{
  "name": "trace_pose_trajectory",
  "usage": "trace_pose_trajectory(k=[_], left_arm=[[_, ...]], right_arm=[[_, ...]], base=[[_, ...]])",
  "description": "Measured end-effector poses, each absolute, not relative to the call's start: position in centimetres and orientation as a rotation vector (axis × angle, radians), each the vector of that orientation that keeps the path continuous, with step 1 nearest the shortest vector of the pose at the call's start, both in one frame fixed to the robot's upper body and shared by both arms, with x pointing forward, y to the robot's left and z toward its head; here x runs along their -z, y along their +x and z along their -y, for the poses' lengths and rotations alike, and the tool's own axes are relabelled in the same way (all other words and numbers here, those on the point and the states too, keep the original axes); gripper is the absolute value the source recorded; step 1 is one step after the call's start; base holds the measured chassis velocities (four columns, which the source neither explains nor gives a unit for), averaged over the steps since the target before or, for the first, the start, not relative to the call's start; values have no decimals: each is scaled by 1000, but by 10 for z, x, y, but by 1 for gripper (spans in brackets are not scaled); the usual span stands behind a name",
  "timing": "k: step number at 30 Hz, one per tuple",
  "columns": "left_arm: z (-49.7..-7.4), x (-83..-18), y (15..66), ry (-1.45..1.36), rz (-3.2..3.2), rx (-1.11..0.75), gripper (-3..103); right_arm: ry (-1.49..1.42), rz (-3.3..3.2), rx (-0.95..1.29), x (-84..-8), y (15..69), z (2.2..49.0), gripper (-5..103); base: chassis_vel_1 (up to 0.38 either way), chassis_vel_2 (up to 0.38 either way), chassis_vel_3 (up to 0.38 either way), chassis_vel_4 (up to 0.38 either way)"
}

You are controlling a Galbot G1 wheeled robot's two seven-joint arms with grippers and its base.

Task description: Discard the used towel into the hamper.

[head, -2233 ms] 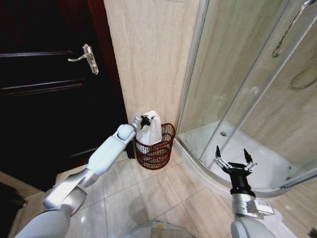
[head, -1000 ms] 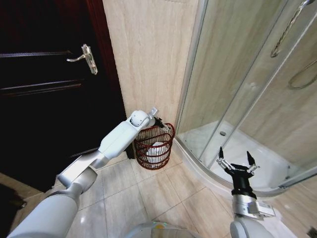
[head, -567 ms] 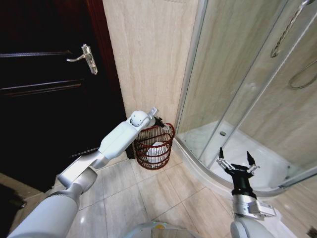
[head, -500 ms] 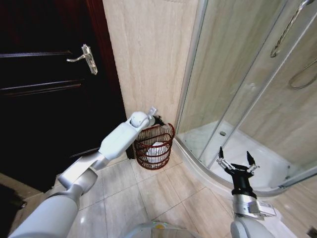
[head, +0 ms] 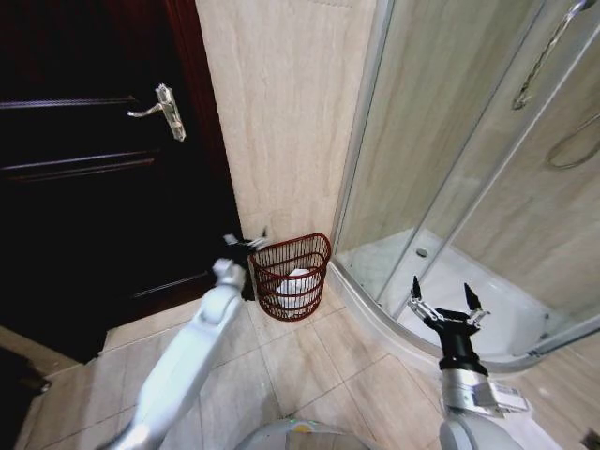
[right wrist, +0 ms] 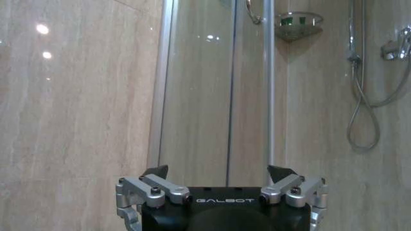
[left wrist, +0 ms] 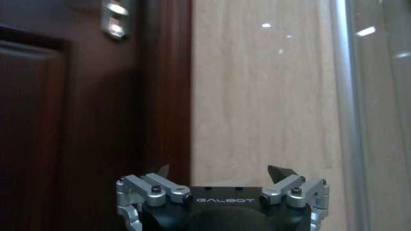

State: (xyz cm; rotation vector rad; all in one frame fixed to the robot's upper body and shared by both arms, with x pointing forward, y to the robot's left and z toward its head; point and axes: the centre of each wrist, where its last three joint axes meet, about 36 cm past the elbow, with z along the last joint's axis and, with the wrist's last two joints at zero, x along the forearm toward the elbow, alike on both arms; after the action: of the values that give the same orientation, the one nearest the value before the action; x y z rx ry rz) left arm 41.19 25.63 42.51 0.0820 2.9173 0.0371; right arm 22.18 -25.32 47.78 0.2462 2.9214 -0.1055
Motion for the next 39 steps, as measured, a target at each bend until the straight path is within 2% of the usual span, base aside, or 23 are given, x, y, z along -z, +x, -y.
trace_pose_trajectory(k=[1,4,11,16,23,39], left_arm=[[-256,-425,412,82,-2917,-37,100],[-271,-410,356,-9,-2970,-22,100],[-270,-412,311,-176,-3017,50,100],[-263,-417,315,-201,-2992,-37,100],[-254,-409,315,-170,-2995,-37,100],[-275,-397,314,-153,-2978,-71,100]], right_arm=[[246,-2921,106,-478,222,253,100],[232,-2926,116,-482,219,252,100],[175,-2961,159,-480,217,250,100],[135,-2991,195,-478,217,246,100],[141,-3007,223,-477,217,249,100],[148,-3006,227,-481,217,248,100]], base=[[0,0,0,0],[0,0,0,0],[0,0,0,0],[0,0,0,0],[0,0,0,0],[54,-66,-50,60]])
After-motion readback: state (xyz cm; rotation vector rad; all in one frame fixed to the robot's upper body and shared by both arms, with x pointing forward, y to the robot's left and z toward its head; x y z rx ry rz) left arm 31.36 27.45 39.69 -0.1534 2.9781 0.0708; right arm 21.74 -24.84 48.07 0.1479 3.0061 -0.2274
